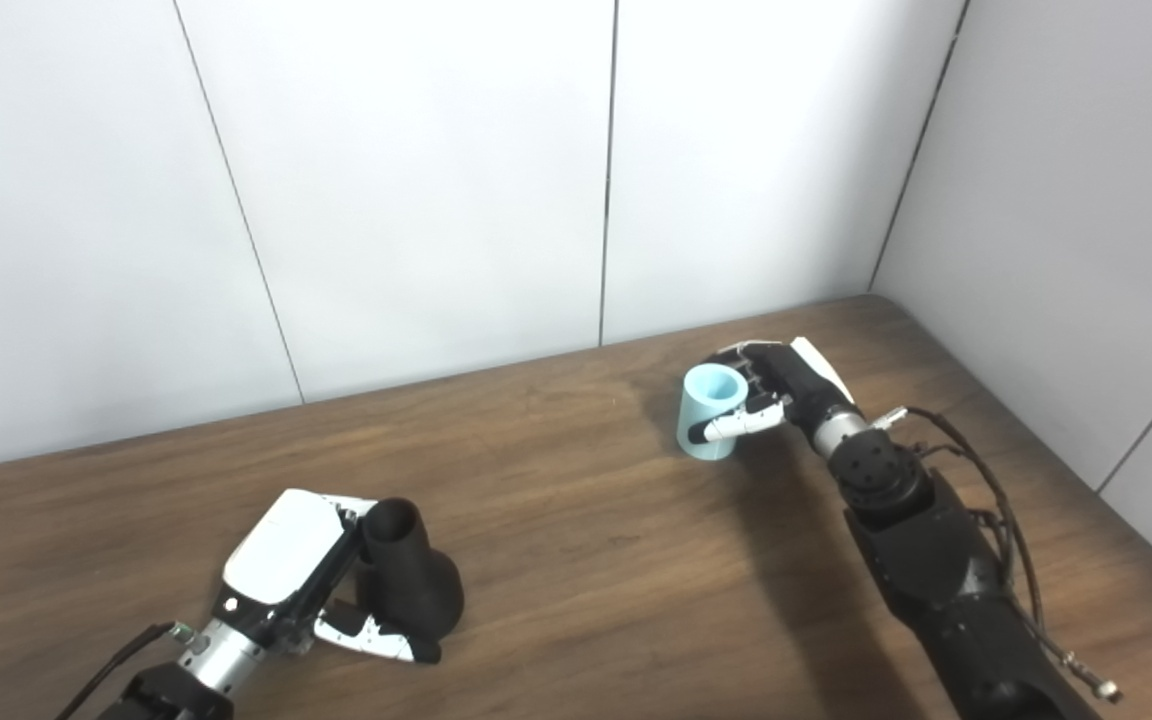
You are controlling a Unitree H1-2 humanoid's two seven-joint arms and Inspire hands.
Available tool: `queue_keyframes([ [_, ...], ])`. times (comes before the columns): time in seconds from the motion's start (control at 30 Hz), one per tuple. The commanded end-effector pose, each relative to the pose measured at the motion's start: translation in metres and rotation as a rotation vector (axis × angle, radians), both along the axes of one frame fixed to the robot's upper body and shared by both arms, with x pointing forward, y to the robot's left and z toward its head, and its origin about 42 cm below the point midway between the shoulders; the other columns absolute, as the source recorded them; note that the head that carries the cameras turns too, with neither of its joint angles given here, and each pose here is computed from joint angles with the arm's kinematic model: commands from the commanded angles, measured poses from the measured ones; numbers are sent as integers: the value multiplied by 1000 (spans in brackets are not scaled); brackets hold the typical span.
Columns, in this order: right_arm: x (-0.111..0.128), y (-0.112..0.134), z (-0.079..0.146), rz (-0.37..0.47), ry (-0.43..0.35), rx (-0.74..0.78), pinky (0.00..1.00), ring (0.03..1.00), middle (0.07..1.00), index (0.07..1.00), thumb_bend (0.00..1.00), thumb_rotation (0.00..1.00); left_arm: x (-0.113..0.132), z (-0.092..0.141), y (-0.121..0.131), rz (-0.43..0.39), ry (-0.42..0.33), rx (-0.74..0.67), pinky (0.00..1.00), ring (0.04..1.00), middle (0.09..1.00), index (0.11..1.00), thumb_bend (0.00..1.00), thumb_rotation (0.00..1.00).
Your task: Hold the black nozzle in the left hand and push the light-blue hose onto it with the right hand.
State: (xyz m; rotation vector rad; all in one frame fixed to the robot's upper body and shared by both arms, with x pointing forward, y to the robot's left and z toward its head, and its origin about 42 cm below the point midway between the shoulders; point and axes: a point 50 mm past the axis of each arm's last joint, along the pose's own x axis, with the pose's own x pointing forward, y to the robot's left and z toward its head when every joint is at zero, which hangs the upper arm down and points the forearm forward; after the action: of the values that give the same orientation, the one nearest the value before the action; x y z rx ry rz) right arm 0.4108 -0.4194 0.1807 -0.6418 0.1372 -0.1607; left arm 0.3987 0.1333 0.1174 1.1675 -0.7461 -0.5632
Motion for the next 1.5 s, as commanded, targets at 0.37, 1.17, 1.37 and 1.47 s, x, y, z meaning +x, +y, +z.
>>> queue_keyframes([
  [0.37, 5, 0, 21, -12, -134, -120, 372, 437, 487, 485, 529, 0, -43, -68, 31, 36, 193, 132, 261, 358, 400, 494, 521, 0],
  [1.17, -23, 186, 190, 516, -391, -13, 194, 267, 406, 502, 527, 0, -44, -63, 7, 45, 193, 136, 250, 338, 431, 489, 524, 0],
  [1.37, -26, 209, 205, 550, -335, -59, 151, 223, 393, 499, 524, 0, -46, -60, -2, 52, 205, 130, 238, 322, 471, 482, 528, 0],
  [1.47, -29, 220, 210, 558, -282, -95, 164, 244, 400, 499, 526, 0, -47, -59, -6, 52, 207, 131, 240, 329, 459, 483, 527, 0],
])
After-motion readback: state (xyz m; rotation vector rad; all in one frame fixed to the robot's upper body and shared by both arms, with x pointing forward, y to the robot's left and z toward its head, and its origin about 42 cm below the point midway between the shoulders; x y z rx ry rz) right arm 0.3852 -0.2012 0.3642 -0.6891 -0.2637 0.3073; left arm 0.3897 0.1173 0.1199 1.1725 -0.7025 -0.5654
